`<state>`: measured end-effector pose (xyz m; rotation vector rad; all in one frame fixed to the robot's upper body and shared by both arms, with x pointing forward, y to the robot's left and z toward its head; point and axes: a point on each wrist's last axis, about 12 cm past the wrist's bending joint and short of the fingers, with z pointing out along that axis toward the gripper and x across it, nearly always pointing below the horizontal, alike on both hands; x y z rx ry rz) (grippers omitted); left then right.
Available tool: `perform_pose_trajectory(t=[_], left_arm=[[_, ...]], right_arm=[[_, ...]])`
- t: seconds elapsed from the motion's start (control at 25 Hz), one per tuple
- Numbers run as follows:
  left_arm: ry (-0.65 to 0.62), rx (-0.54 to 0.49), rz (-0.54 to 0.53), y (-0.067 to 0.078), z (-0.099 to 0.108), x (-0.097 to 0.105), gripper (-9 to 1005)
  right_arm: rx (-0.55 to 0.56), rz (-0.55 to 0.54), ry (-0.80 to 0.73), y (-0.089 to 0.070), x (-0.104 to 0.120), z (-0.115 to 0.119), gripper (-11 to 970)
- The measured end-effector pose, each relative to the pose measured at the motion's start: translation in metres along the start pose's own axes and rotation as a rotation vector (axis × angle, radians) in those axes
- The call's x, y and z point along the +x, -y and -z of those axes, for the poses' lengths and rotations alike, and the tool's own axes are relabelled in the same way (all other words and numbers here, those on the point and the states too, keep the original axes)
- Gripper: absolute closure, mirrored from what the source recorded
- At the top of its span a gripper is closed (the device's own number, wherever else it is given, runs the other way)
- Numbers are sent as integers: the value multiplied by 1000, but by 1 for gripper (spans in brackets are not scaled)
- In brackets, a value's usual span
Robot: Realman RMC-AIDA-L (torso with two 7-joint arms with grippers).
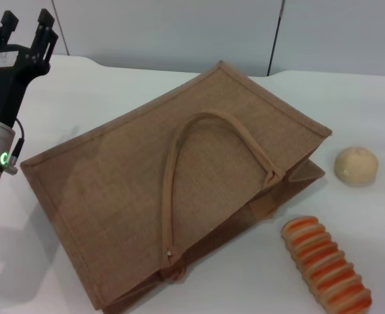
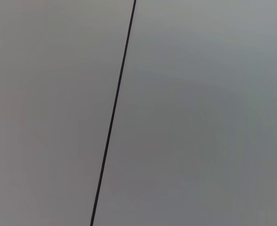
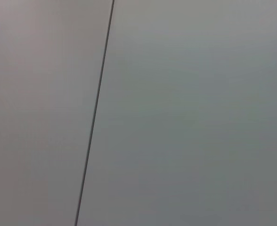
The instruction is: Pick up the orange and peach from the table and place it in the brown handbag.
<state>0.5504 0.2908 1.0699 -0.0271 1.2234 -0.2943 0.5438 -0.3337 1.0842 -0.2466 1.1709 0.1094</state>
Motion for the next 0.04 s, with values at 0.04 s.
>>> perform_pose_trajectory(t=[0.04], left_arm=[[0, 0, 1, 0, 0, 0, 316]], right_arm=[[0, -1, 0, 0, 0, 0, 200]])
